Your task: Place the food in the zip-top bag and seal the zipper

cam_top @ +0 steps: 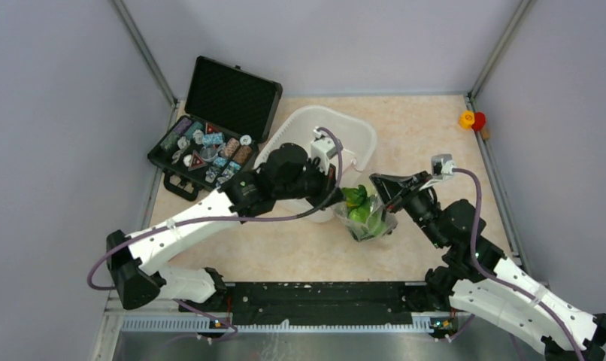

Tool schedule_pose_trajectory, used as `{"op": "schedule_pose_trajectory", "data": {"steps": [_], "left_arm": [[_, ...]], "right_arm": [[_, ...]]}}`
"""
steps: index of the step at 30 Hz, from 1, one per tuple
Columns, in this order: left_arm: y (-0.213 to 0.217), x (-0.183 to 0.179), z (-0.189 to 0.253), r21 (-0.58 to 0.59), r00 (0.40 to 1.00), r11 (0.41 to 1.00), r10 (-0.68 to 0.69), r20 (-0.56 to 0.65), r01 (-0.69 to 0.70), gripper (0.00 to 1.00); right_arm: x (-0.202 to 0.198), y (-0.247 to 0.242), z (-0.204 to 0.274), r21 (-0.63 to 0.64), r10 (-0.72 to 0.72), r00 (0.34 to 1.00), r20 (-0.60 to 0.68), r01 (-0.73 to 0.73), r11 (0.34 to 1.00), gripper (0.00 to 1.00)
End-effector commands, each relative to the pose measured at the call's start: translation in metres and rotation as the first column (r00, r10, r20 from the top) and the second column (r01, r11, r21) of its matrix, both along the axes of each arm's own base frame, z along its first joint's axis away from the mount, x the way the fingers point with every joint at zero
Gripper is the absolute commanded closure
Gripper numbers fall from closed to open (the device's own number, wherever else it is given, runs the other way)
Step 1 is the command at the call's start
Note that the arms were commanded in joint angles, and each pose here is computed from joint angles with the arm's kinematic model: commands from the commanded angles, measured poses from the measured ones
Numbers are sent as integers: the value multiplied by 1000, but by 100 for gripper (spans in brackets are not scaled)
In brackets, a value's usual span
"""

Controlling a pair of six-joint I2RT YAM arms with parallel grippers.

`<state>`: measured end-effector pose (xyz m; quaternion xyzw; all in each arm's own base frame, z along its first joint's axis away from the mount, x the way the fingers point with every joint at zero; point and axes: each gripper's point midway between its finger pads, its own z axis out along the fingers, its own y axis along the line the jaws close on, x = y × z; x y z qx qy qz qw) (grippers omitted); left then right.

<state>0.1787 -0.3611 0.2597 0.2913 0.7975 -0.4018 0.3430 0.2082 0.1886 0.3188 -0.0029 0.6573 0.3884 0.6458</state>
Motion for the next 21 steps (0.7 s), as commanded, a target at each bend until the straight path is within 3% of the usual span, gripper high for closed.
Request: {"op": "schedule_pose_trajectory", "data": {"steps": [1, 4, 9, 14, 16, 21], "left_arm": [[12, -3, 87, -140, 980, 985, -70, 185, 97, 100], [24, -4, 84, -66, 981, 994, -75, 178, 88, 100], [40, -5, 64, 31, 976, 991, -131, 176, 128, 100], [49, 2, 15, 132, 978, 979, -171, 120, 155, 100], [54, 3, -5, 156, 983, 976, -168, 74, 155, 100], [50, 1, -6, 108, 984, 980, -170, 44, 164, 100]], "right_arm": [[-40, 4, 71, 20, 172, 956, 237, -182, 983, 85], [-51, 2, 76, -8, 210, 945, 253, -215, 977, 81], [-73, 23, 73, -115, 385, 891, 243, -367, 923, 47], [-61, 35, 41, -184, 401, 909, 114, -377, 908, 38], [-50, 30, 34, -185, 338, 938, 81, -319, 930, 36], [-7, -25, 27, -179, -53, 998, -20, 49, 983, 36]]}}
